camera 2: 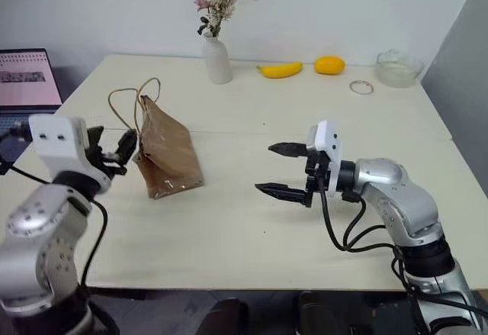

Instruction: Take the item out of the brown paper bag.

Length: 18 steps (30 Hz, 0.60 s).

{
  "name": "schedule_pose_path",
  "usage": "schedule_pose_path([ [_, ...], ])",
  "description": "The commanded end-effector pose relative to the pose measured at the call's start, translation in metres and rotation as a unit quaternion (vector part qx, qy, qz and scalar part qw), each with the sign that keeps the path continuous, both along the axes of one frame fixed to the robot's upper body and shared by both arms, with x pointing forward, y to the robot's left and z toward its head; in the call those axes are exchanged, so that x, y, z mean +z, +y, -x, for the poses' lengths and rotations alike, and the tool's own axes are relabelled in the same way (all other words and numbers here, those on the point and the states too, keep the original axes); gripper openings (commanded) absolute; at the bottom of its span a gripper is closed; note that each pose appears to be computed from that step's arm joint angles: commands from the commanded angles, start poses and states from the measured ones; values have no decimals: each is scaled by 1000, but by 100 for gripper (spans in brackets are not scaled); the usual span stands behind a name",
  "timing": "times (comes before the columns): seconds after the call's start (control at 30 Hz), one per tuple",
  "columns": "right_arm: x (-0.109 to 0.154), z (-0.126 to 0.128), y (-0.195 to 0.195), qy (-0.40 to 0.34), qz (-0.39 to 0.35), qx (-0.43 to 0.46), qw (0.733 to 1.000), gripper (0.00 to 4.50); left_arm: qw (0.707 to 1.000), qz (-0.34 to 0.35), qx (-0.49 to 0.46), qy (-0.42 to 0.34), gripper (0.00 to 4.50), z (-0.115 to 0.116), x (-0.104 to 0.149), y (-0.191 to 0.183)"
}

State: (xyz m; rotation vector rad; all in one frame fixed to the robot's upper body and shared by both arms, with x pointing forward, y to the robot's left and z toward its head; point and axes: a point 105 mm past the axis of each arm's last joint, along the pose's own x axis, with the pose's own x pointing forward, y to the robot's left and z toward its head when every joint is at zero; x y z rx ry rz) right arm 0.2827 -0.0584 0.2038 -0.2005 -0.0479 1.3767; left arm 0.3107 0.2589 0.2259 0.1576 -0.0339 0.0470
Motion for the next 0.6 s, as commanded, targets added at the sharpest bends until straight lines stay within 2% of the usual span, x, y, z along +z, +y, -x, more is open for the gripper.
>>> schedule_pose_path([
  [0.03, 12, 10, 6, -17, 13, 36, 999, 450, 1000, 2, 4, 11, 299, -11, 7, 8],
  [0.33, 24, 17, 13, -52, 18, 62, 997, 450, 1000, -15, -22, 11, 299, -29, 16, -2],
  [0.53, 21, 22, 11, -43, 26, 79, 996, 450, 999, -33, -16, -1, 299, -36, 25, 2],
  [0.6, 22, 34, 10, -23, 28, 115, 993, 450, 999, -47, -20, -10, 299, -36, 29, 0],
])
